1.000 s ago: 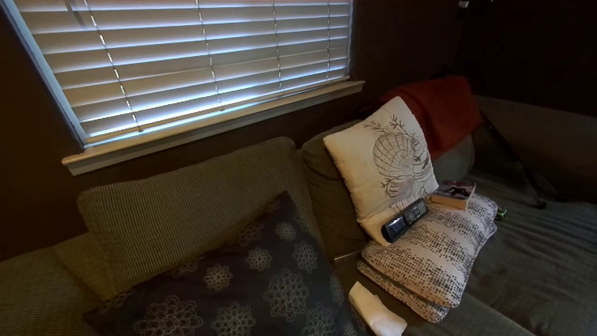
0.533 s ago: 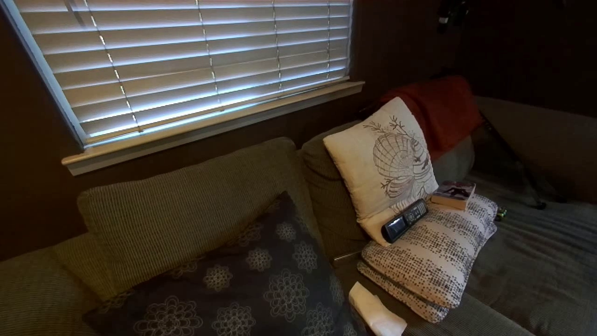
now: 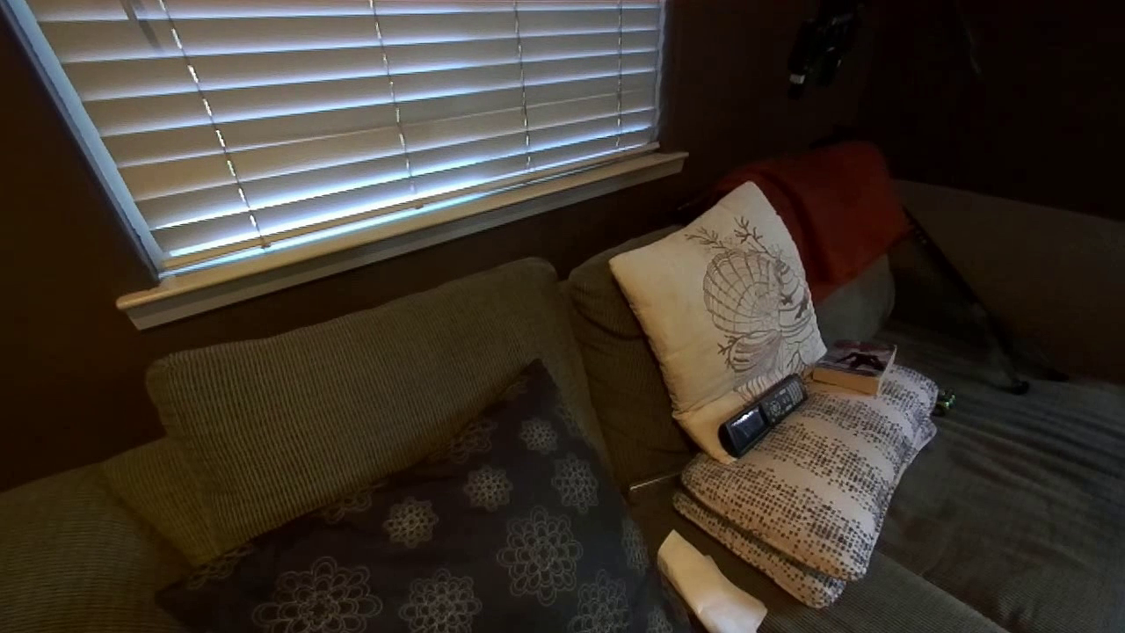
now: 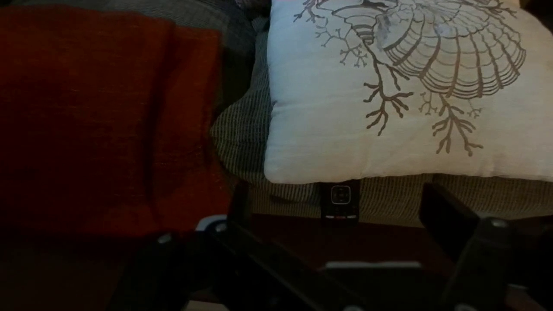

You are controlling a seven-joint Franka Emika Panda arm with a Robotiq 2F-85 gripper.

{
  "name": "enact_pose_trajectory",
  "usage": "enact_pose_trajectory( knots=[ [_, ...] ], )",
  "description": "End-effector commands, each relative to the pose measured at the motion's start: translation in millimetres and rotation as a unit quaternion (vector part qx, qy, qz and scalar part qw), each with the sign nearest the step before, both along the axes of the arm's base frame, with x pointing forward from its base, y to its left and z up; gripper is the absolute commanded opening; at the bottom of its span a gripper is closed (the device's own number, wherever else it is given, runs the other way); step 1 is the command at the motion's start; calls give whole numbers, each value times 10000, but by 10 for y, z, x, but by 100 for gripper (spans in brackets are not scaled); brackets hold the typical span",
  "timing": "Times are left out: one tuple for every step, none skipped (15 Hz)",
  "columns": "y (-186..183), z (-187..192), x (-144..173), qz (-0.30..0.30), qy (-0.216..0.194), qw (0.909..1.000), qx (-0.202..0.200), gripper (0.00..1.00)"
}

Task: Remove the black remote control from the backrest and place it on the pillow.

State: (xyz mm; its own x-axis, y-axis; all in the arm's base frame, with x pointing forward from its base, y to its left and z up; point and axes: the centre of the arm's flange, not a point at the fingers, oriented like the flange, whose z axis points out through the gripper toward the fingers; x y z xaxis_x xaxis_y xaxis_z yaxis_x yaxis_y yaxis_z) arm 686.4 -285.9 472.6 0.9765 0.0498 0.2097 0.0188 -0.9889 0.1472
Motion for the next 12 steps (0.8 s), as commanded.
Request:
enact_pose_trajectory(
  knots=[
    [-96, -51, 365, -140, -71, 9995, 283, 100],
    [-11, -99, 95, -31, -12, 10000, 60, 100],
    [-11, -135, 133, -62, -14, 9999, 101, 100],
    [-11, -152, 159, -77, -22, 9999, 117, 100],
    [-11, -157, 175, -83, -33, 9999, 123, 100],
    [-12, -150, 183, -87, -44, 9999, 123, 100],
    [-13, -139, 185, -90, -48, 9999, 126, 100],
    [-14, -171, 209, -62, -38, 9999, 98, 100],
    [-10, -259, 264, -76, -93, 9999, -9, 100],
    [-4, -313, 306, -17, -103, 9999, 9, 100],
    [0, -392, 373, 45, -196, 9998, -35, 100],
    [11, -459, 421, 112, -254, 9996, -77, 100]
  ],
)
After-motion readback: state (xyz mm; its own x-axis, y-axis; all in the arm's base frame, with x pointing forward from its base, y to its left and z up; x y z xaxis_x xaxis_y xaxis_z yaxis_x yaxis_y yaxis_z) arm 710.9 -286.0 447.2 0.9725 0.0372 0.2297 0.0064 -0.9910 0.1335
